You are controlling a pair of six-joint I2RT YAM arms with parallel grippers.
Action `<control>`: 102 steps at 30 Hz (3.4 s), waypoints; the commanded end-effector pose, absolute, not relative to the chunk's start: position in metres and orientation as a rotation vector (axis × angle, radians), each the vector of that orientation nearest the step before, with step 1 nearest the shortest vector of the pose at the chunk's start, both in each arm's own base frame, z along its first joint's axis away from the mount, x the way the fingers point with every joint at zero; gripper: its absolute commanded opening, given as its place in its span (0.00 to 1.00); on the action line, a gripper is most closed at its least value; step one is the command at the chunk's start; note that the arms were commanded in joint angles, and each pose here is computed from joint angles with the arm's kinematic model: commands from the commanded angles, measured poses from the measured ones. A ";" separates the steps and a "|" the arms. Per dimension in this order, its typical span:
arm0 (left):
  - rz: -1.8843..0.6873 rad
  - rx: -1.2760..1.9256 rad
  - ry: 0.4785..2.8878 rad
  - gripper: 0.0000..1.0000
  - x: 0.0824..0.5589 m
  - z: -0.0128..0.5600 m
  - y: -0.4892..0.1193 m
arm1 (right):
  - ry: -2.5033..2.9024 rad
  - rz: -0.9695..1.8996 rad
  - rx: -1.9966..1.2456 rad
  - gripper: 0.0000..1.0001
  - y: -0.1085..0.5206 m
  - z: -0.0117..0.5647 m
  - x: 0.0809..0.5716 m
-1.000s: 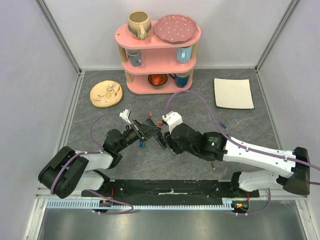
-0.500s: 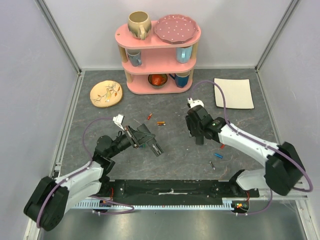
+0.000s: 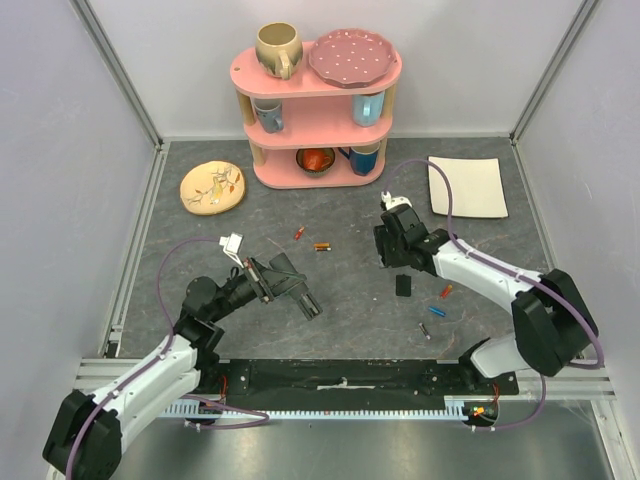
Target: Load the batteries into the remote control
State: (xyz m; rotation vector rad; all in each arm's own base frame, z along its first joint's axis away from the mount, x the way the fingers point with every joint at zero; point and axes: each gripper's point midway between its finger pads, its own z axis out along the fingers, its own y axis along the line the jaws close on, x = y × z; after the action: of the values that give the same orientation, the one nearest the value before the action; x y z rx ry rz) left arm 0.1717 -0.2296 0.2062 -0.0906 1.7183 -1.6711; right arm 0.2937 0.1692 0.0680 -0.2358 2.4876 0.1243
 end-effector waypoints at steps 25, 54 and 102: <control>-1.622 -0.101 1.747 0.02 0.177 0.189 -0.228 | 2.628 0.072 -0.127 0.58 0.137 0.009 0.239; -1.528 -0.111 1.732 0.02 0.186 0.181 -0.221 | 2.455 0.108 -0.132 0.77 0.149 0.073 0.276; -1.835 0.233 1.468 0.02 0.122 0.241 -0.228 | 2.233 0.423 -0.374 0.87 0.267 0.118 0.299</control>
State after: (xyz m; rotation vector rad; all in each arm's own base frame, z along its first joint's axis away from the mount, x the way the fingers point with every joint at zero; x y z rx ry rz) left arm 0.1298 -0.2314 0.2418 0.2234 1.4975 -1.8040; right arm 0.2805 0.2582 0.0973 -0.4297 2.2915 0.4324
